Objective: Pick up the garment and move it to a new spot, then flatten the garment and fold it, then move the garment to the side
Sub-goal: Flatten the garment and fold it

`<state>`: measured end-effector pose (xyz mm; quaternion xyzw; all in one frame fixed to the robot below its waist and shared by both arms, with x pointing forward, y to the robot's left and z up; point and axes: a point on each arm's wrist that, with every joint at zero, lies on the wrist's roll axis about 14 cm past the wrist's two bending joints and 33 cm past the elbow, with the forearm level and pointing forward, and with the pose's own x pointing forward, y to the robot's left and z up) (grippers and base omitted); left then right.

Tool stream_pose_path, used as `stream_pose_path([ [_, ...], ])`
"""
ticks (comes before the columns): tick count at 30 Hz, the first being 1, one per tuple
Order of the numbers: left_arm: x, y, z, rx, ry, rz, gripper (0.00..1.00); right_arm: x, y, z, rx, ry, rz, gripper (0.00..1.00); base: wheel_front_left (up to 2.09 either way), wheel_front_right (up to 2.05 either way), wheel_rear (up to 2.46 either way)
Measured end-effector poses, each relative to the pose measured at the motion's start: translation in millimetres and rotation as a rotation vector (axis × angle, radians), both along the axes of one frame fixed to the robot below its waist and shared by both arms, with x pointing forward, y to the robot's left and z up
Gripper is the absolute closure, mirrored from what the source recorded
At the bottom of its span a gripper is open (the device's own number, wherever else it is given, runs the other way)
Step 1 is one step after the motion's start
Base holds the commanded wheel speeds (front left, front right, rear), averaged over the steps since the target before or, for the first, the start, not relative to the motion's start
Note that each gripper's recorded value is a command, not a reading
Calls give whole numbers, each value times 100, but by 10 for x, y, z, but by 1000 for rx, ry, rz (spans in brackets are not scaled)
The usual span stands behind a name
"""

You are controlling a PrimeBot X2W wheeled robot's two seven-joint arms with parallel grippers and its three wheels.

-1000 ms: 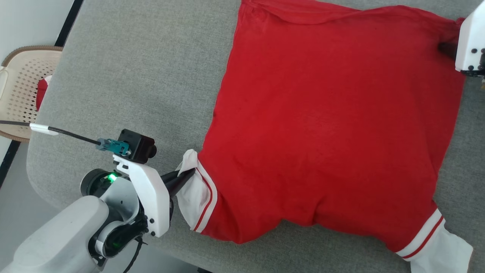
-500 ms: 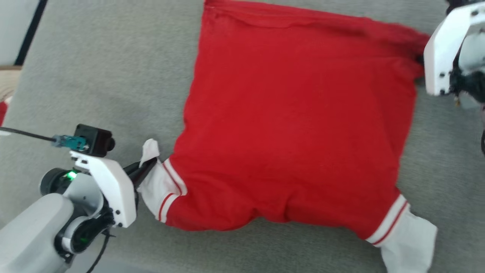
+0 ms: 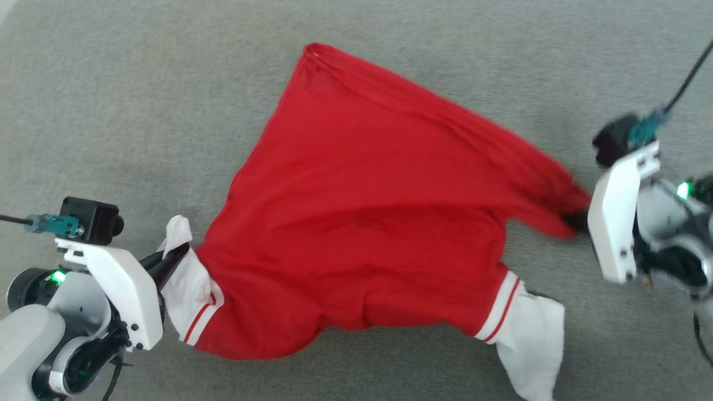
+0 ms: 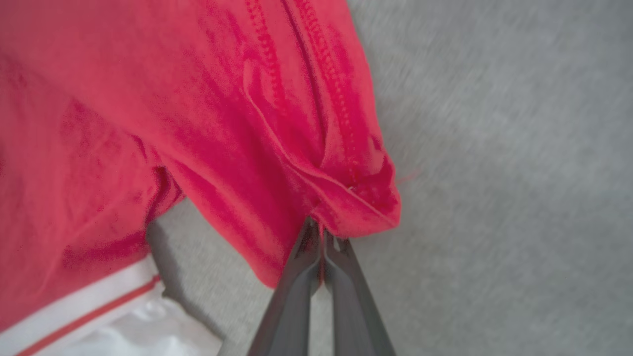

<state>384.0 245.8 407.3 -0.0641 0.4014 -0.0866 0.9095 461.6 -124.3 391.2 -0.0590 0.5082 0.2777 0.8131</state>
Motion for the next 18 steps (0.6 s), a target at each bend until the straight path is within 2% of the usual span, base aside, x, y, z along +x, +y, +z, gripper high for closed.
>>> stream_pose_path([
  [8,13,-113,69,-13,-15,-26,100,-640,-140,-29,29,78,-40,100,0,0,0],
  [14,-4,-132,74,-21,-18,-24,100,-878,-88,-171,58,101,-106,100,0,0,0],
  [16,-17,-156,62,-29,-16,-22,100,-892,-55,-220,76,97,-132,61,0,0,0],
  [17,-23,-165,57,-33,-15,-22,100,-894,-51,-254,79,90,-147,16,0,0,0],
  [18,-28,-175,54,-36,-15,-22,100,-900,-48,-281,81,90,-159,0,0,0,0],
])
